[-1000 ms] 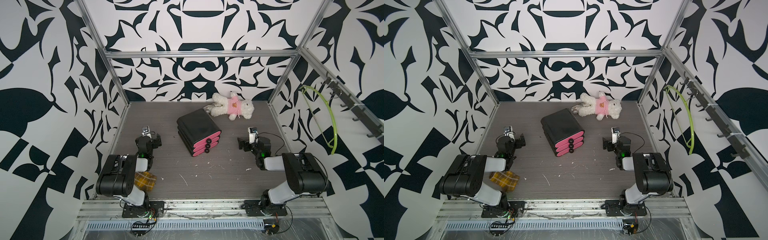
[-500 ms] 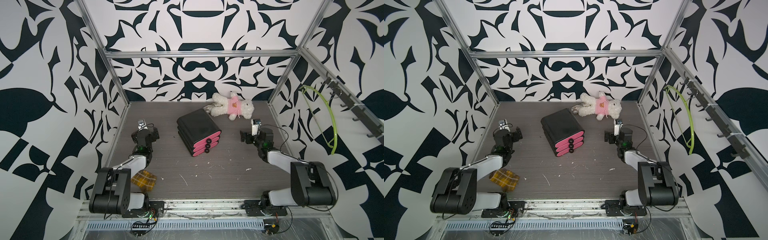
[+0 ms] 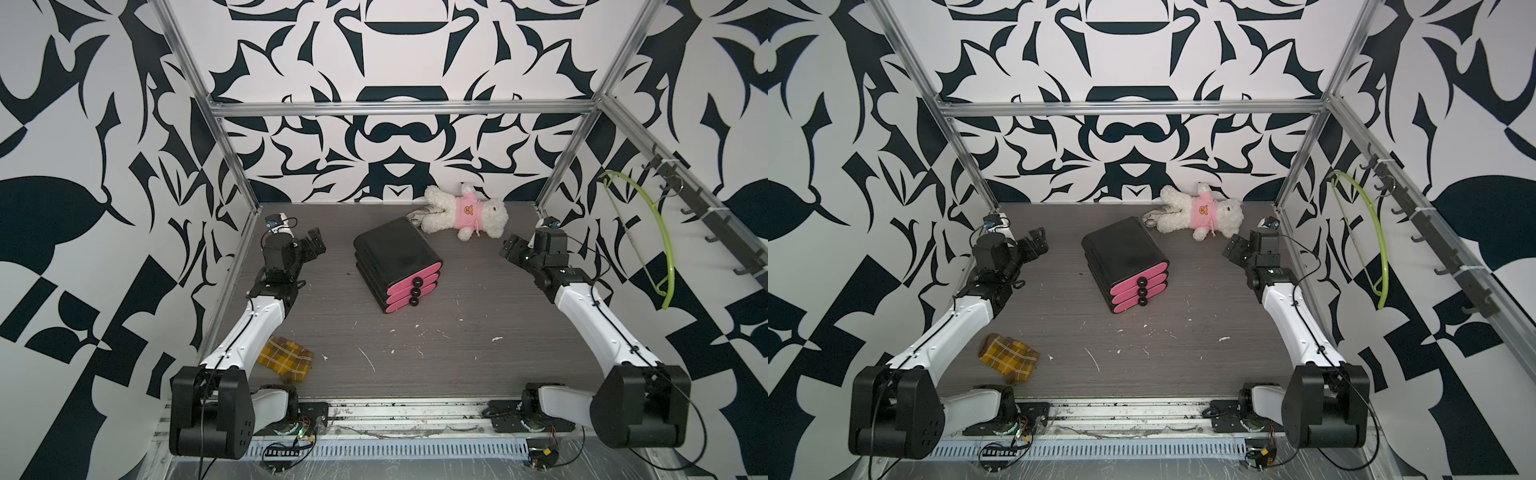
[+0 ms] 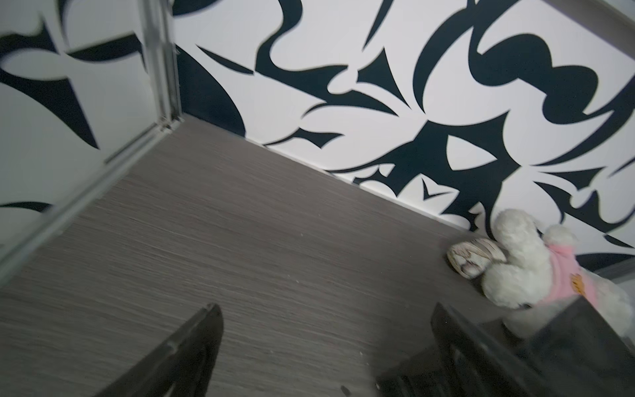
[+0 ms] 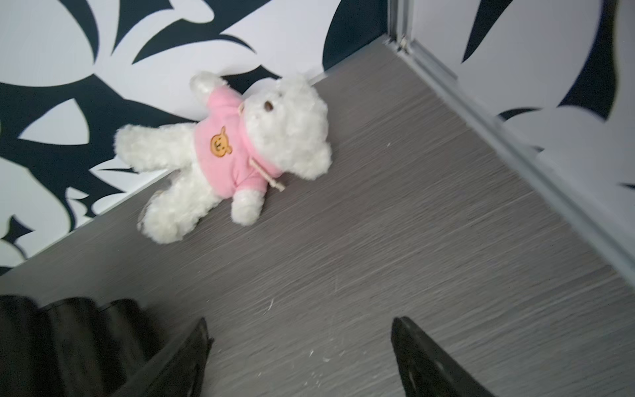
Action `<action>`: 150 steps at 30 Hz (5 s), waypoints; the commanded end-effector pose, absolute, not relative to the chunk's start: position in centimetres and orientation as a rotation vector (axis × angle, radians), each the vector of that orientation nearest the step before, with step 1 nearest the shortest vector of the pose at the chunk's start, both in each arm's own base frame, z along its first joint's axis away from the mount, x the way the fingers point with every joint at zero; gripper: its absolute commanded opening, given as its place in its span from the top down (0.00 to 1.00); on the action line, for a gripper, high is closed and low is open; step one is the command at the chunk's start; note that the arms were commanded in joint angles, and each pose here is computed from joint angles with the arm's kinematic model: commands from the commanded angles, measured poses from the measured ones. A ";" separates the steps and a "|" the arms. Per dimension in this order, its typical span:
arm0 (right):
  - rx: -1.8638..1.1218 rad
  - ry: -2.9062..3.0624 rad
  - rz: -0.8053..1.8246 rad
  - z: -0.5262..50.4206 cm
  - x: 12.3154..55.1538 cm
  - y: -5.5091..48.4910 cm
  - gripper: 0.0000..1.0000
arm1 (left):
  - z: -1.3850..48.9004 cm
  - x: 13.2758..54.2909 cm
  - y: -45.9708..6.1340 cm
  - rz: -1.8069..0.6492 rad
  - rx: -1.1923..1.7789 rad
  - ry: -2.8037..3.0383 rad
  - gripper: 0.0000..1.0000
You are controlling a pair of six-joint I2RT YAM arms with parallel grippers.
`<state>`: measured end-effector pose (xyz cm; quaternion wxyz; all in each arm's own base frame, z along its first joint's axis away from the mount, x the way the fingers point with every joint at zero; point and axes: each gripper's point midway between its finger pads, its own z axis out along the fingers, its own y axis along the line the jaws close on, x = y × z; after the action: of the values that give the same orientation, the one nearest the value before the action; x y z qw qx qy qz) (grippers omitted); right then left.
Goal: Take the postcards out of the drawer
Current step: Adjust the storage box at the center of the board, then open the drawer in the storage box.
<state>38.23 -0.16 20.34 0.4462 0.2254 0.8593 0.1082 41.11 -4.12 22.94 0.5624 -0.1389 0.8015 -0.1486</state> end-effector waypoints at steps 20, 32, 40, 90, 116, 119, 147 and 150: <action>-0.316 2.205 0.767 23.7 45.0 27.5 0.16 | 22.4 38.2 -9.0 -0.668 -0.285 2.136 0.01; -0.504 2.211 0.850 22.9 43.2 33.4 0.18 | 22.3 38.0 -9.0 -0.677 -0.291 2.132 0.01; -0.583 2.182 0.892 23.3 42.8 36.7 0.19 | 22.4 38.7 -9.5 -0.702 -0.276 2.143 0.01; -0.051 2.056 1.443 19.9 29.9 26.3 0.42 | 14.0 40.4 -18.2 -0.744 0.113 2.596 0.42; -0.158 2.052 1.469 19.5 30.2 29.3 0.57 | 12.9 40.4 -17.7 -0.702 0.104 2.631 0.42; -0.166 2.053 1.461 19.6 30.5 29.4 0.57 | 12.8 40.3 -17.7 -0.702 0.105 2.634 0.42; -0.205 2.240 1.317 16.7 28.1 27.5 0.76 | 12.1 40.6 -17.5 -0.670 0.102 2.659 0.41; -0.203 2.284 1.283 15.9 27.3 26.7 0.76 | 12.2 40.6 -17.5 -0.670 0.102 2.659 0.41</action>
<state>28.40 27.34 16.69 0.2693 -0.0623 0.8248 0.4933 43.25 -19.54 19.10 0.2989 0.0616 0.9011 -0.3079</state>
